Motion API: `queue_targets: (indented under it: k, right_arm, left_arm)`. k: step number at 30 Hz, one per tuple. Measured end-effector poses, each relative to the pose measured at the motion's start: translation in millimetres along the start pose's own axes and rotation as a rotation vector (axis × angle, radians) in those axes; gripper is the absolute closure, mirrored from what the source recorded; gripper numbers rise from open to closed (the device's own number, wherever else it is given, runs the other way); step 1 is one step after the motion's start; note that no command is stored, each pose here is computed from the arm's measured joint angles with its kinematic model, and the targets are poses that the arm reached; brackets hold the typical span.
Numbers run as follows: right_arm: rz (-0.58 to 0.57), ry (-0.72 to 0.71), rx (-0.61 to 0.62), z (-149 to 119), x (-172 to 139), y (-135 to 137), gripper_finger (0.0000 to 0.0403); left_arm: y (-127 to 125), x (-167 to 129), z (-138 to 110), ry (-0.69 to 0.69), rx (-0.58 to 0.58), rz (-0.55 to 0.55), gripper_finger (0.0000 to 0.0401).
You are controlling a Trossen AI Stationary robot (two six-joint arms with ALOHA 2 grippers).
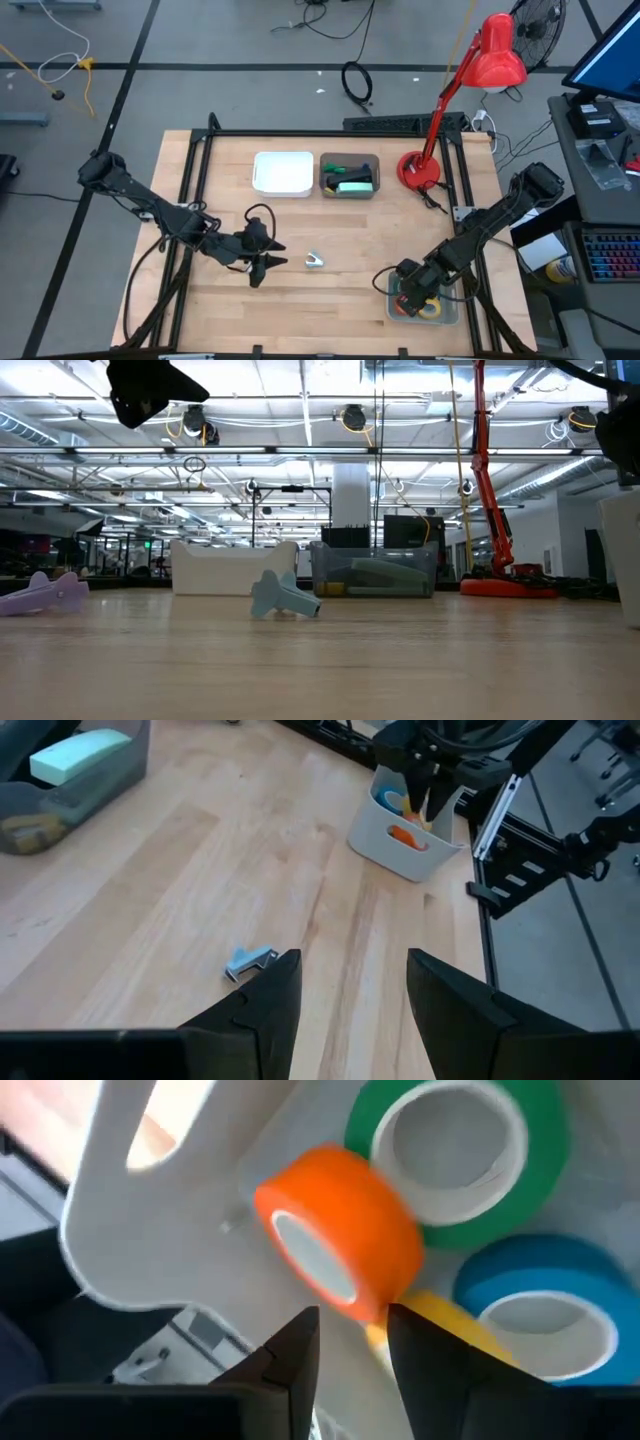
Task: Pick and place Stapler, Stapler remover, tape
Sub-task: Put the orange tape into the gray bin, then put the purple staple remover into the white bin
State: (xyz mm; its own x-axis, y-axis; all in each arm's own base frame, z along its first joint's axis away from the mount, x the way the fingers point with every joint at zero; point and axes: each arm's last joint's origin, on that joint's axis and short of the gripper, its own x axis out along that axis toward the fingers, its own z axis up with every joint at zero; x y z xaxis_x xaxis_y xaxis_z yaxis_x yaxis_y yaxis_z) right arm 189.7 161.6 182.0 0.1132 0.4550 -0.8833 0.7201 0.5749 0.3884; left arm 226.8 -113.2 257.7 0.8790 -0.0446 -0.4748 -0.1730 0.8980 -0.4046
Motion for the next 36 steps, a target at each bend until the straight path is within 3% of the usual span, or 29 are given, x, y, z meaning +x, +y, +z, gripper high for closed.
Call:
queue_targets:
  k: [9, 16, 20, 25, 28, 31, 36]
  right_arm:
    - [0.044, 0.03, 0.06, -3.5, -9.1, 1.2, 0.0302]
    - [0.255, -0.031, 0.02, -10.4, -39.2, 9.2, 0.0317]
    - [0.449, -0.227, -0.115, -10.4, -59.4, 19.7, 0.0321]
    - [0.637, -0.641, -0.351, -7.8, -84.8, 35.6, 0.032]
    - [0.642, -0.867, -0.485, -6.0, -96.4, 40.8, 0.0322]
    - [0.61, -0.986, -0.587, -1.7, -104.1, 42.4, 0.0323]
    - [0.551, -1.062, -0.647, 8.4, -111.2, 40.3, 0.0323]
  left_arm:
    - [-0.5, 0.0, 0.7, -0.007, 0.018, -0.003, 0.0219]
    - [-0.3, -0.1, 0.2, 0.002, 0.023, -0.005, 0.0219]
    - [-0.3, -0.1, 0.1, 0.004, 0.056, -0.005, 0.0219]
    - [-0.3, -0.1, 0.1, 0.004, 0.103, -0.006, 0.0219]
    - [0.3, 0.2, 0.4, 0.004, 0.094, -0.004, 0.0219]
    - [0.9, 0.1, -0.4, 0.012, 0.057, 0.003, 0.0219]
    - [11.4, -1.2, -11.6, 0.112, -0.168, 0.117, 0.0219]
